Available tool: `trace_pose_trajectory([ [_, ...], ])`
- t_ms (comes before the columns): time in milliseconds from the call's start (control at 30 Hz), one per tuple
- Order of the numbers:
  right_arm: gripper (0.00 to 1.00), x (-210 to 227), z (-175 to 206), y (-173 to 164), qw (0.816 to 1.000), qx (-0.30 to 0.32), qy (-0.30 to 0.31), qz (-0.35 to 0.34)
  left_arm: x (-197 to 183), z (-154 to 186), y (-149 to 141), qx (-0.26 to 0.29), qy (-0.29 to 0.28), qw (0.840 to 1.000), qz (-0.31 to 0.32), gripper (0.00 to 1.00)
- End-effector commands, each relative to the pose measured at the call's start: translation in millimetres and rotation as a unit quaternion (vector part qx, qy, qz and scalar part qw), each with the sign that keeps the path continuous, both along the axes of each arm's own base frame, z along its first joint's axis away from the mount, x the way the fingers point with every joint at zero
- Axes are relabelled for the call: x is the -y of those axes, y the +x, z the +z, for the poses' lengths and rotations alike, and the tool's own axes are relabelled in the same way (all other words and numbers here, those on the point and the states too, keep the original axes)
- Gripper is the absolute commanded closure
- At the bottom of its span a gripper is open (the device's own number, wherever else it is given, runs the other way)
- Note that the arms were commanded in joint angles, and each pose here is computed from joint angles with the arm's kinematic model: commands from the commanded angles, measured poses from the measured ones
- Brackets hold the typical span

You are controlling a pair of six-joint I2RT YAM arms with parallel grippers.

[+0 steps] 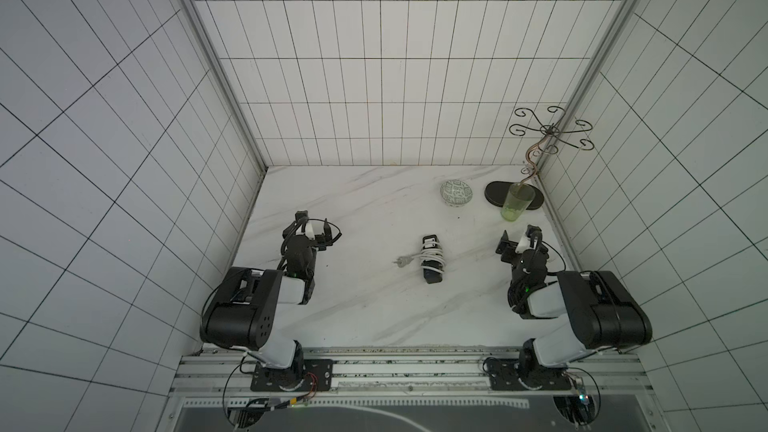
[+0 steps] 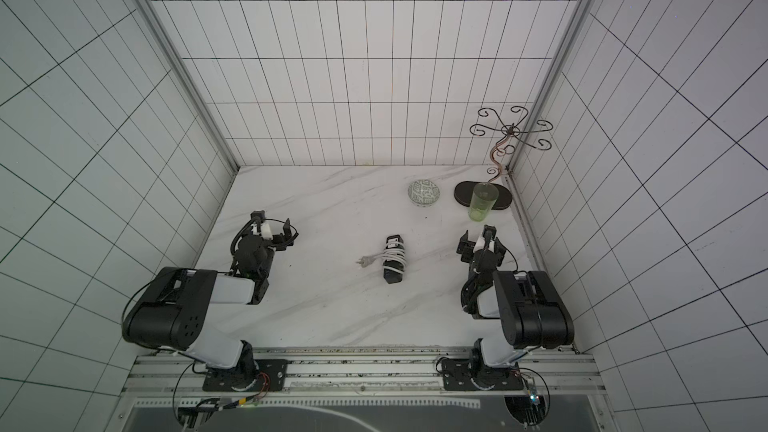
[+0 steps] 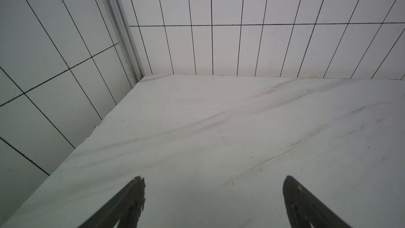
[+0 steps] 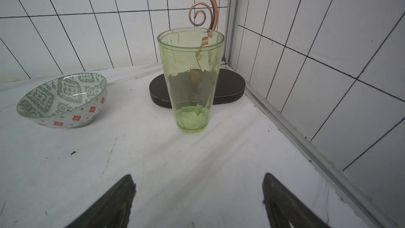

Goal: Unwrap the cord wrapped around the power strip
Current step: Pick up the power strip from the center of the board.

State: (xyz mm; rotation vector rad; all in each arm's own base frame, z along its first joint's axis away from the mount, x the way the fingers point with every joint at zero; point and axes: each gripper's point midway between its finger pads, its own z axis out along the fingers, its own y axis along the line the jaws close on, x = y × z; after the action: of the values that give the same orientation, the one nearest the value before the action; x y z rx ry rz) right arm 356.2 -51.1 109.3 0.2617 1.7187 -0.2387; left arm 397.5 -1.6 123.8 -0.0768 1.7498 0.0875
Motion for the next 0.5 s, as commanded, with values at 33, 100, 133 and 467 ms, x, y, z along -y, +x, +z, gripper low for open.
trace_pose_trajectory([
  [33, 0.08, 2.8, 22.8, 13.9, 0.999, 0.035, -0.002, -0.004, -0.3, 3.7, 4.2, 0.007, 0.006, 1.000, 0.002, 0.03],
  [100, 0.06, 3.1, 22.6, 14.0, 0.999, 0.035, -0.002, -0.005, -0.5, 3.2, 4.3, 0.006, 0.006, 1.000, 0.002, 0.03],
  [133, 0.05, 2.7, 22.9, 14.4, 0.999, 0.035, -0.002, -0.004, 0.1, 2.7, 4.3, 0.005, 0.006, 1.000, 0.001, 0.03],
  [467, 0.10, 3.0, 22.4, 14.0, 0.999, 0.034, -0.002, -0.005, -0.4, 3.1, 4.4, 0.006, 0.006, 1.000, 0.002, 0.03],
])
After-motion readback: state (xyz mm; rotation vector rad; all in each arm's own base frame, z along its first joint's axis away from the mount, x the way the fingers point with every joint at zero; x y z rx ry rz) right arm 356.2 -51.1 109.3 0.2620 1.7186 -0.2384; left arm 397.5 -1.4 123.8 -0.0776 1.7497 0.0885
